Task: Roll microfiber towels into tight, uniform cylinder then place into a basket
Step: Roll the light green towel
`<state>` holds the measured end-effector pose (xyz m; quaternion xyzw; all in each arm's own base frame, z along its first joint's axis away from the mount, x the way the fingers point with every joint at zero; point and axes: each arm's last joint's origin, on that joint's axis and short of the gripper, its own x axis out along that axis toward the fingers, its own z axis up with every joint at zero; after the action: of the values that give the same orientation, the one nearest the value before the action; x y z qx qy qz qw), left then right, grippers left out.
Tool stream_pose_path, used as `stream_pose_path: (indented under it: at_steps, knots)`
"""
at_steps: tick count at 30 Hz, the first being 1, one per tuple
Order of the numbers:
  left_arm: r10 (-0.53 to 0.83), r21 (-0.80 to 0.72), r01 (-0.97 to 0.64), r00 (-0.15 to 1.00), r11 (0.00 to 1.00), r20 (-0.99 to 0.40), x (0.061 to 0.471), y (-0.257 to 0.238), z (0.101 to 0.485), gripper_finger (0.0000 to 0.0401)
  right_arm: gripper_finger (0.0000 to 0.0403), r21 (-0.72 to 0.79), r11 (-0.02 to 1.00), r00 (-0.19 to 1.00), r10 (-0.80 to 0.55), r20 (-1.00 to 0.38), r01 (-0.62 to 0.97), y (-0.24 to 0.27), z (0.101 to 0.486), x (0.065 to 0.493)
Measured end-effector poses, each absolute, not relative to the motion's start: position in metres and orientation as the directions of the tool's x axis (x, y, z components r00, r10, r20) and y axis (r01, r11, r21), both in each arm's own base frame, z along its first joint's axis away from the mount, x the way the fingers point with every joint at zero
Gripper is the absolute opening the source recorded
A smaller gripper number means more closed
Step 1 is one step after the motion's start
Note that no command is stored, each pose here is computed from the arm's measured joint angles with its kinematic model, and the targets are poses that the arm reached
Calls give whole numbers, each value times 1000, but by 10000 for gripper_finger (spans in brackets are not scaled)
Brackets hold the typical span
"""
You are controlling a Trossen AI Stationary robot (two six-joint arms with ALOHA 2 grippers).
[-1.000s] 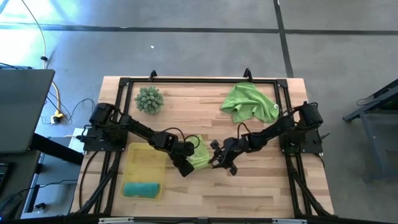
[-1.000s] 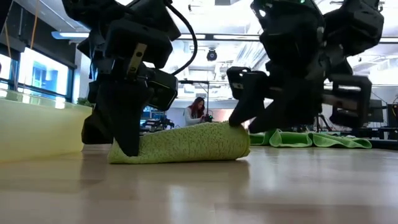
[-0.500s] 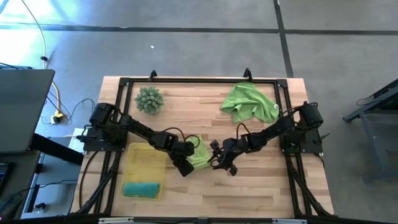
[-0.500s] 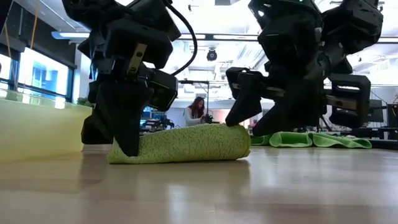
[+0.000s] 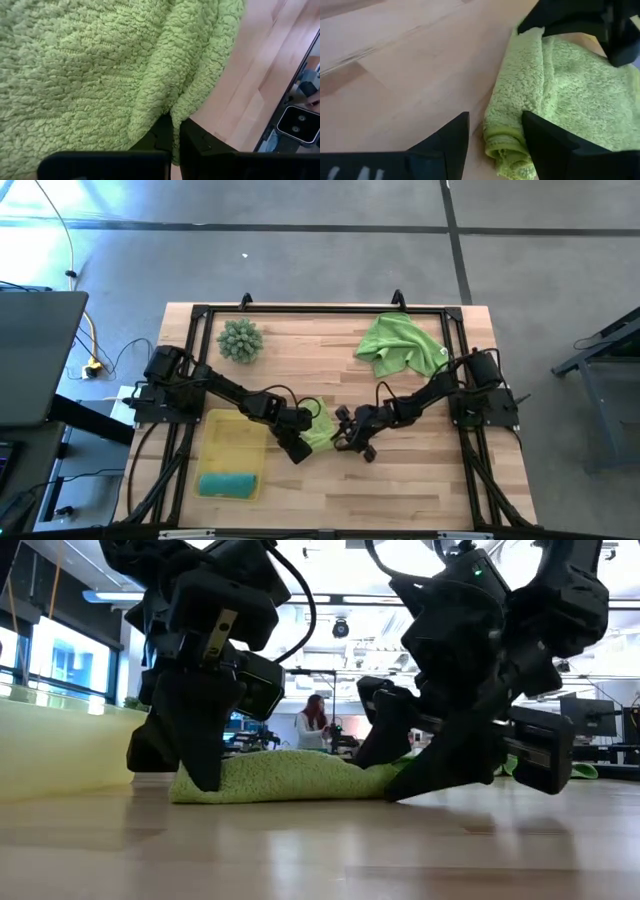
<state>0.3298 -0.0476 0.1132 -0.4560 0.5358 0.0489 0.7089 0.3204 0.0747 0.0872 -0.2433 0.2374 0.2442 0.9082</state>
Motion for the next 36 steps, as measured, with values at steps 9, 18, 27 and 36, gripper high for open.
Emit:
stream_pose_path:
  at_steps: [9,18,27,36]
  knots:
    - [-458,-612,-549,406,569,-791,329,-49,113,0,177,-347,783,790,278,-547,-516,61,84,325]
    - [-477,-637,-515,422,574,-771,336,-50,120,19,137,-264,828,773,281,-569,-495,57,72,326]
    - [-475,-628,-487,411,608,-778,335,-46,120,69,9,-177,855,741,298,-602,-488,57,70,323]
    - [-413,-529,-343,357,776,-838,322,-36,131,111,5,236,907,651,416,-635,-349,36,68,320]
